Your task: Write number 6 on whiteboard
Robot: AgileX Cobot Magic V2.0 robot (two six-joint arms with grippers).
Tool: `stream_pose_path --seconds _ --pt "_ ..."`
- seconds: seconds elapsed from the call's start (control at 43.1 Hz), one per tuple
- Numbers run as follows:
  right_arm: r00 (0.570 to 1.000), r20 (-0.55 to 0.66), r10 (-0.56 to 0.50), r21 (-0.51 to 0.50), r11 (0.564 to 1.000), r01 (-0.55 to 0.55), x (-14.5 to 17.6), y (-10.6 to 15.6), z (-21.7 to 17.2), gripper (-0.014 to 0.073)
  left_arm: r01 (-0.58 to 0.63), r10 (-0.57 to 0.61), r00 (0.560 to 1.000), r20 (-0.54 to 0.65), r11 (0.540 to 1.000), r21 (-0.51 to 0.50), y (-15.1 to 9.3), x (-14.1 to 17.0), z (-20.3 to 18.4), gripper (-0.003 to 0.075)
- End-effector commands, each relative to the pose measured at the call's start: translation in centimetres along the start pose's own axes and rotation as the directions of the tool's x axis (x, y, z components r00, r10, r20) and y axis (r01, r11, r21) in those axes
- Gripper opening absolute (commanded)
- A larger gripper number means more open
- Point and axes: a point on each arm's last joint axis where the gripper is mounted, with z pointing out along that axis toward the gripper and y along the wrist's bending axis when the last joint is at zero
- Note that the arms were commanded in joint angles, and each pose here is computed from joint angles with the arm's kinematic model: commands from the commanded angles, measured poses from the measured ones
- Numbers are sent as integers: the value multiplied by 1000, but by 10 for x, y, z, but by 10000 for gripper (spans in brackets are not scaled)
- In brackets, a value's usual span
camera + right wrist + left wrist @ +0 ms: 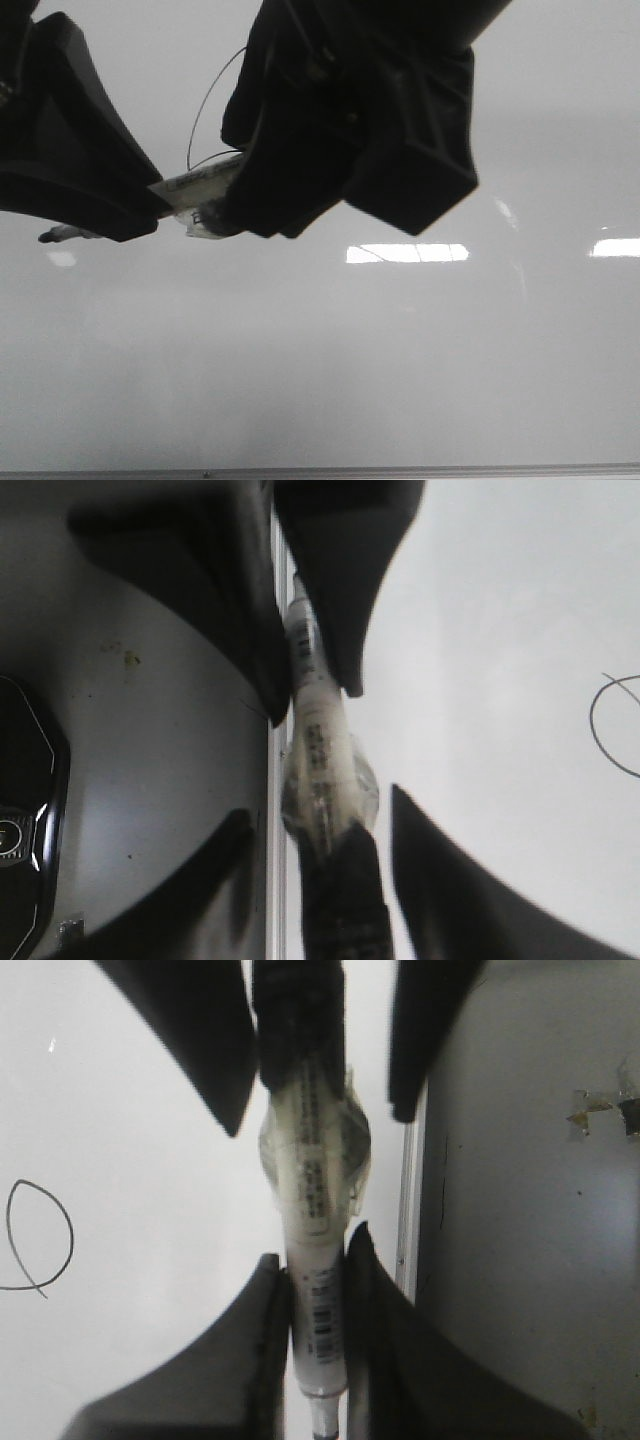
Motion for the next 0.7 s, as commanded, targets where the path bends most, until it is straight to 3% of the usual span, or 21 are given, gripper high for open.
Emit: stream_pose_path --seconds 0.0,0.278,0.417,0.487,0.533,0.672 --pt "996 86 40 72 996 -47 -10 -11 -16 613 11 -7 997 80 999 -52 9 -11 -10 -20" --pt "983 74 165 136 975 -174 7 -29 -41 622 42 -38 997 61 997 -60 13 -7 -9 -20" --pt "957 80 280 197 936 -290 31 -29 -71 622 200 -198 980 28 972 -119 30 13 -13 -20" --pt "924 101 369 248 890 -383 50 -25 -84 613 336 -336 941 33 922 -191 41 32 -22 -20" --pt "899 133 418 285 852 -439 61 -22 -94 591 438 -441 896 45 865 -244 47 47 -30 -20" --pt "796 254 550 402 688 -604 98 -8 -117 459 662 -684 719 121 623 -417 55 95 -59 -20"
